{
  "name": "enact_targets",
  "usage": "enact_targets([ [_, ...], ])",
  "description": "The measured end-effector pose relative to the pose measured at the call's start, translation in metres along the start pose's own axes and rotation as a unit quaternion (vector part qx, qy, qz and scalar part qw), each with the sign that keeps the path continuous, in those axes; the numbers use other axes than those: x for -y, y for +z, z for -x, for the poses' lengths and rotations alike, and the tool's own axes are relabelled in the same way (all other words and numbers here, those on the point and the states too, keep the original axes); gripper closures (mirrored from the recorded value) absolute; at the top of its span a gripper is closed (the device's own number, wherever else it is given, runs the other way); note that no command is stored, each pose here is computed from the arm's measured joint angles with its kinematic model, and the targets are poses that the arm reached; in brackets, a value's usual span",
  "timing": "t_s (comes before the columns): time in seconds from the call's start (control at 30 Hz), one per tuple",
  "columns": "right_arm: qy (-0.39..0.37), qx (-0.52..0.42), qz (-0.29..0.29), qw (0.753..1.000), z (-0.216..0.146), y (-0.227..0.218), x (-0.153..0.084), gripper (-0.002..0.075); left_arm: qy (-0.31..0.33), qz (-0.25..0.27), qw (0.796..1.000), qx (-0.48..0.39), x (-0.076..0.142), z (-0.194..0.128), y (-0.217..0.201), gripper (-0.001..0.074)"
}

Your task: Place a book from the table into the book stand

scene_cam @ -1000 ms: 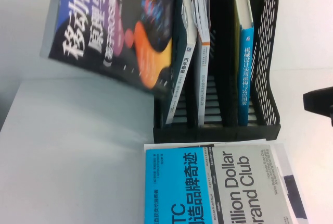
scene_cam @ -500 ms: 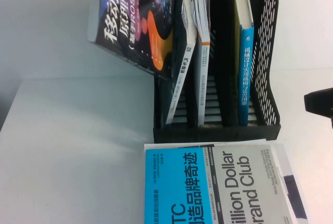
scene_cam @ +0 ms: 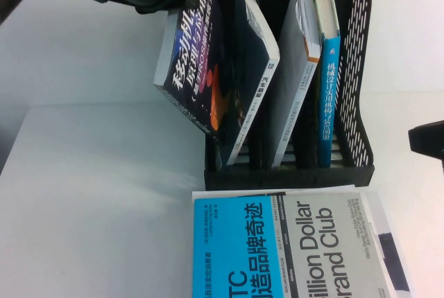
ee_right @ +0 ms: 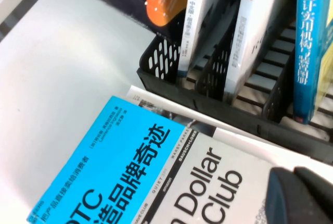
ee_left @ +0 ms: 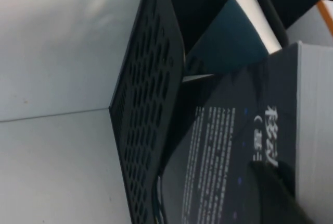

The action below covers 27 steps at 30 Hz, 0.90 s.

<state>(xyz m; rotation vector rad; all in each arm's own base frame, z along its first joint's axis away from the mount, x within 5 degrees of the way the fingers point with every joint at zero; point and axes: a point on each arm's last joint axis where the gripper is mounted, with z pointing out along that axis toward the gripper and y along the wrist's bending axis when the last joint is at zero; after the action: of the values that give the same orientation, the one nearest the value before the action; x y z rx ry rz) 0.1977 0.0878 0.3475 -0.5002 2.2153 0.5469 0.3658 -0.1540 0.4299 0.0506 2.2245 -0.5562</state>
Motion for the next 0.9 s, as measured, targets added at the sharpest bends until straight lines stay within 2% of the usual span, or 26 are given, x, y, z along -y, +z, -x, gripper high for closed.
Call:
enact_targets([
  [0.33, 0.013, -0.020, -0.008, 1.000, -0.019, 0.012, 0.006, 0.0729, -0.001, 0.008, 1.000, 0.016, -0.002, 0.011, 0.030, 0.0617],
  [0.4, 0.014, -0.024, -0.008, 1.000, -0.021, 0.013, 0.006, 0.0729, 0.008, 0.008, 1.000, 0.018, -0.002, 0.014, 0.036, 0.0596],
  [0.47, 0.013, -0.024, -0.009, 1.000, -0.021, 0.013, 0.006, 0.0729, 0.010, 0.003, 0.999, 0.031, -0.001, 0.017, 0.040, 0.0504],
  [0.6, 0.011, -0.023, -0.011, 1.000, -0.021, 0.013, 0.007, 0.0729, 0.008, -0.012, 0.998, 0.058, 0.004, 0.025, 0.035, 0.0255],
  [0.67, 0.008, -0.022, -0.011, 1.000, -0.020, 0.013, 0.007, 0.0729, 0.009, -0.011, 0.998, 0.058, 0.004, 0.026, 0.031, 0.0217],
  [0.73, -0.001, -0.023, -0.012, 1.000, -0.020, 0.013, 0.007, 0.0729, 0.016, 0.001, 0.999, 0.047, 0.003, 0.025, 0.025, 0.0265],
  [0.9, -0.029, -0.024, -0.014, 0.999, -0.021, 0.013, 0.007, 0.0729, 0.059, 0.045, 0.997, 0.001, -0.002, 0.019, 0.007, 0.0621],
])
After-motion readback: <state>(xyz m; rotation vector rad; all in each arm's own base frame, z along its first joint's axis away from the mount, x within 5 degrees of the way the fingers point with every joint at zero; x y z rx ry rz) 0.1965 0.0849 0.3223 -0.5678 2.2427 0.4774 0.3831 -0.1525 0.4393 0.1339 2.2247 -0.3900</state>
